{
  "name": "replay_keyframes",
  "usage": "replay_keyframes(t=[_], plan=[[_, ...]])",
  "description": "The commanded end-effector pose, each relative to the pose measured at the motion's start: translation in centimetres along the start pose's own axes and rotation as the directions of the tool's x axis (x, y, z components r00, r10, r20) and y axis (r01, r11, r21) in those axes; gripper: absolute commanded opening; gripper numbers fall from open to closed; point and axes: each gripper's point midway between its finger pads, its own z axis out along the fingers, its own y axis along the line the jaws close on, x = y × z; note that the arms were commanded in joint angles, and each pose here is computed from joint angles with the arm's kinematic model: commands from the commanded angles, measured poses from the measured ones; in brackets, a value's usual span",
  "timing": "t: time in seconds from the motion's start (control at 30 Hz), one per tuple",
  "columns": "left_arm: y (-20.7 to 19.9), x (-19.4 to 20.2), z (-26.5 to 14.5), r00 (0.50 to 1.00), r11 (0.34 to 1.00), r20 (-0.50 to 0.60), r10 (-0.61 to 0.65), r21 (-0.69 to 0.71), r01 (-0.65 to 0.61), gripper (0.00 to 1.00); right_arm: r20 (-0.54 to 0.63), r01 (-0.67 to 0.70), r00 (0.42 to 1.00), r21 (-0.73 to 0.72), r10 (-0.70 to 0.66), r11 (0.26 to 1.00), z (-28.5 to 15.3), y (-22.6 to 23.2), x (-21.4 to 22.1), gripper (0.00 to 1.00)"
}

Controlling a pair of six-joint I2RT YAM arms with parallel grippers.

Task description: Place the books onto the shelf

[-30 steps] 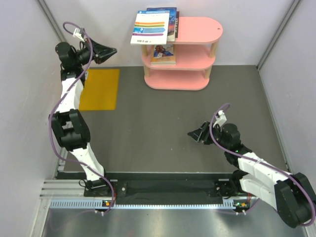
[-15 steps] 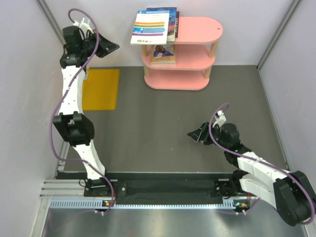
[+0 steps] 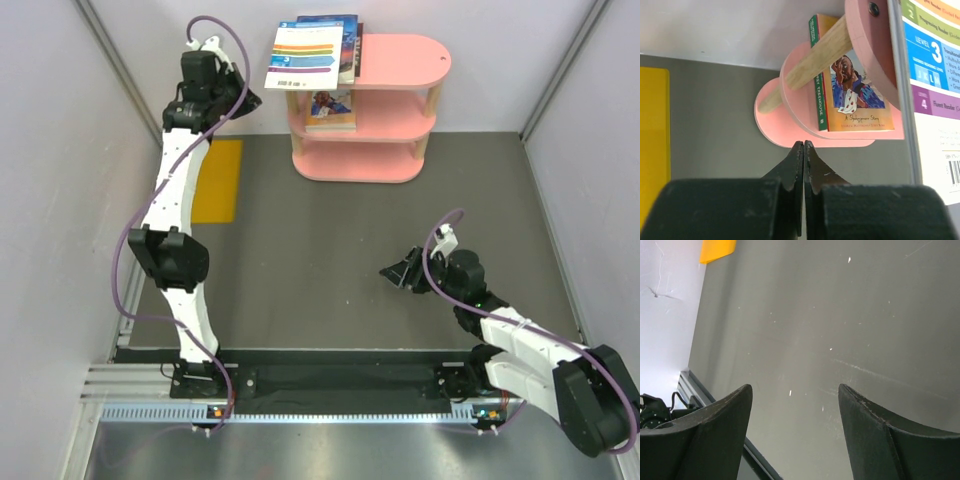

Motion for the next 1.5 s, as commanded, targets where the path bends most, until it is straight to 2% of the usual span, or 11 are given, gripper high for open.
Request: replay_keyframes(t=[0.0,0.37,0.57,1.07,1.47], plan=[[-2.7,-3.0,-1.5,0.986,0.995,0.137,0.096,-0.04,-0.091,0.0,0.04,0.031,0.999,-0.054,-0.029,0.998,0.3,1.8,-1.5,0.69],[-4.9,-4.0,-1.2,0.964,0.988,0.222,0.148,-0.082,-0.133,0.0,0.043,0.033,0.999,-0.057,-0.03,0.998,0.2,1.9,-1.5,0.69],[-6.0,-4.6,-0.7,0.957,0.988,0.247,0.15,-0.059,-0.14,0.0,0.045,0.035,0.998,-0.058,-0.033,0.998,0.2,1.9,-1.6,0.69],[-7.8,-2.5,2.4,0.963,0.986,0.214,0.163,-0.009,-0.165,0.0,0.041,0.031,0.999,-0.057,-0.028,0.998,0.2,1.8,-1.4,0.69],[-8.4,-5.0,2.2,0.943,0.992,0.312,0.12,-0.007,-0.124,0.0,0.04,0.031,0.999,-0.058,-0.029,0.998,0.2,1.8,-1.3,0.7]])
